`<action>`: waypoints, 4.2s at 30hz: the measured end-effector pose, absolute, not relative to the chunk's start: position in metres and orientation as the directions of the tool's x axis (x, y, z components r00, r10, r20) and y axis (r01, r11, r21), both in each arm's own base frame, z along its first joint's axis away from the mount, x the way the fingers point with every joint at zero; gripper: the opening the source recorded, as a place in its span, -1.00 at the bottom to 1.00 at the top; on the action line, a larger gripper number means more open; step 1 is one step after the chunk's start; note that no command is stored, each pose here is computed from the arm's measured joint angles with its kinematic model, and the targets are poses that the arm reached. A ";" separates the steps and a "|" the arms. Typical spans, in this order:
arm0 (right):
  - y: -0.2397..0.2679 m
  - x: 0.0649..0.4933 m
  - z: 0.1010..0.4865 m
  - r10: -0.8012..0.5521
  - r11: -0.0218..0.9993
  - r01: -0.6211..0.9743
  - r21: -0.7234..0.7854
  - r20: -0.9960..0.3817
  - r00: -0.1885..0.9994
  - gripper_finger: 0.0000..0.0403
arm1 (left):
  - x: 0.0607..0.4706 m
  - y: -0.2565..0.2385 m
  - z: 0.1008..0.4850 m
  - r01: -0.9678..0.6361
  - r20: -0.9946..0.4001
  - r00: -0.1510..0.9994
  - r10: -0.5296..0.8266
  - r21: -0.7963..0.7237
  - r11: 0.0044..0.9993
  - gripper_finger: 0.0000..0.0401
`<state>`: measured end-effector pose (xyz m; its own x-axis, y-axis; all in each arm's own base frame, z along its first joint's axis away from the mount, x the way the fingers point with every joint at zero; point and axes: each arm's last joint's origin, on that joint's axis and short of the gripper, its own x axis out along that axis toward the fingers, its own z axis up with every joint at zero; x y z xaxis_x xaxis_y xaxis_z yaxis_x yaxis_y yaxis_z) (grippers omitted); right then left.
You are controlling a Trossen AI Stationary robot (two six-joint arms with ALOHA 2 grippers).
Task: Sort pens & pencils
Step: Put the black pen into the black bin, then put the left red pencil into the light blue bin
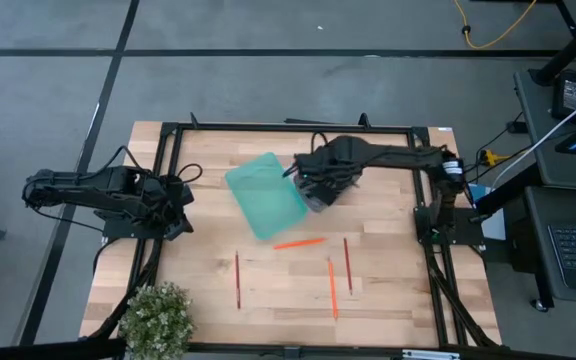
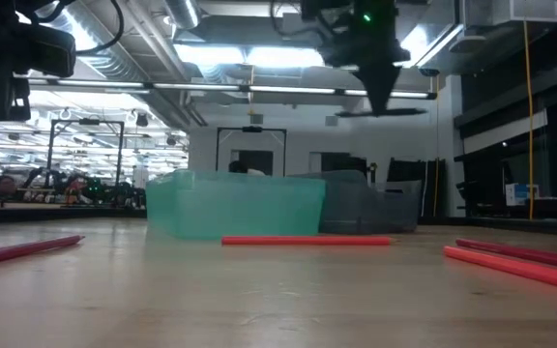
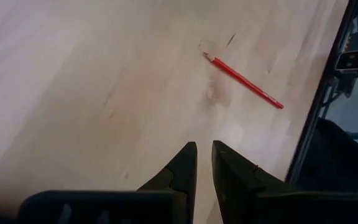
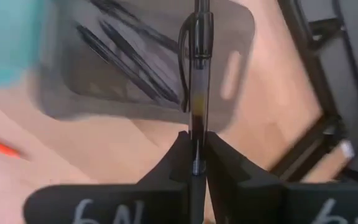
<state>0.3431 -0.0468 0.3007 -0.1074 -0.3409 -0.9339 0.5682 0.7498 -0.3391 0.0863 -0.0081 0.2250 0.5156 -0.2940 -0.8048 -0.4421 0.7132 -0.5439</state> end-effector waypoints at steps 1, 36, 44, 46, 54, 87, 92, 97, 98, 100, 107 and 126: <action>-0.051 0.340 0.297 -0.338 0.766 0.538 -0.353 -0.932 -0.131 -0.87 | 0.086 -0.008 0.225 -0.445 -0.803 0.514 -0.300 -0.549 0.708 -0.78; -0.076 0.353 0.221 -0.421 0.902 -0.100 -0.419 -0.907 0.001 -0.87 | 0.104 -0.008 0.239 -0.301 -0.664 0.686 -0.298 -0.632 0.714 -0.78; -0.076 0.357 0.221 -0.393 0.909 -0.132 -0.395 -0.919 0.040 -0.87 | 0.104 -0.008 0.239 -0.302 -0.664 0.686 -0.298 -0.632 0.714 -0.78; -0.076 0.358 0.221 -0.382 0.914 -0.129 -0.385 -0.923 0.051 -0.87 | 0.104 -0.008 0.239 -0.302 -0.664 0.686 -0.298 -0.632 0.714 -0.78; -0.073 0.347 0.188 -0.347 0.927 -0.146 -0.345 -0.938 0.016 -0.87 | 0.103 -0.008 0.239 -0.302 -0.664 0.686 -0.297 -0.631 0.715 -0.78; -0.034 0.368 0.286 -0.399 0.917 0.053 -0.395 -0.910 0.111 -0.60 | 0.115 -0.011 0.253 -0.061 -0.510 0.769 -0.386 -0.659 0.750 -0.78; 0.009 0.364 0.338 -0.303 0.940 0.226 -0.254 -0.929 0.215 -0.63 | 0.124 -0.012 0.265 0.020 -0.474 0.762 -0.441 -0.663 0.748 -0.78; 0.047 0.358 0.358 -0.193 0.932 0.353 -0.087 -0.942 0.276 -0.63 | 0.145 -0.020 0.271 0.051 -0.518 0.694 -0.500 -0.658 0.751 -0.78; 0.054 0.357 0.358 -0.187 0.930 0.360 -0.079 -0.942 0.278 -0.63 | 0.151 -0.024 0.272 0.052 -0.532 0.677 -0.509 -0.655 0.754 -0.78; 0.067 0.355 0.354 -0.180 0.930 0.359 -0.075 -0.946 0.270 -0.63 | 0.165 -0.034 0.275 0.048 -0.566 0.640 -0.520 -0.646 0.762 -0.78; 0.091 0.347 0.343 -0.216 0.935 0.328 -0.134 -0.950 0.227 -0.63 | 0.216 -0.080 0.329 0.182 -0.563 0.498 -0.659 -0.675 0.715 -0.78; 0.094 0.338 0.327 -0.195 0.936 0.316 -0.155 -0.976 0.098 -0.63 | 0.233 -0.136 0.424 0.448 -0.560 0.651 -0.513 -0.263 0.855 -0.78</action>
<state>0.3382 0.0945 0.3270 0.0976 -0.1946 -0.9760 0.3159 0.9360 -0.1551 0.2326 -0.1359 0.4240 0.6506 -0.5128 -0.5601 0.4477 0.8548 -0.2625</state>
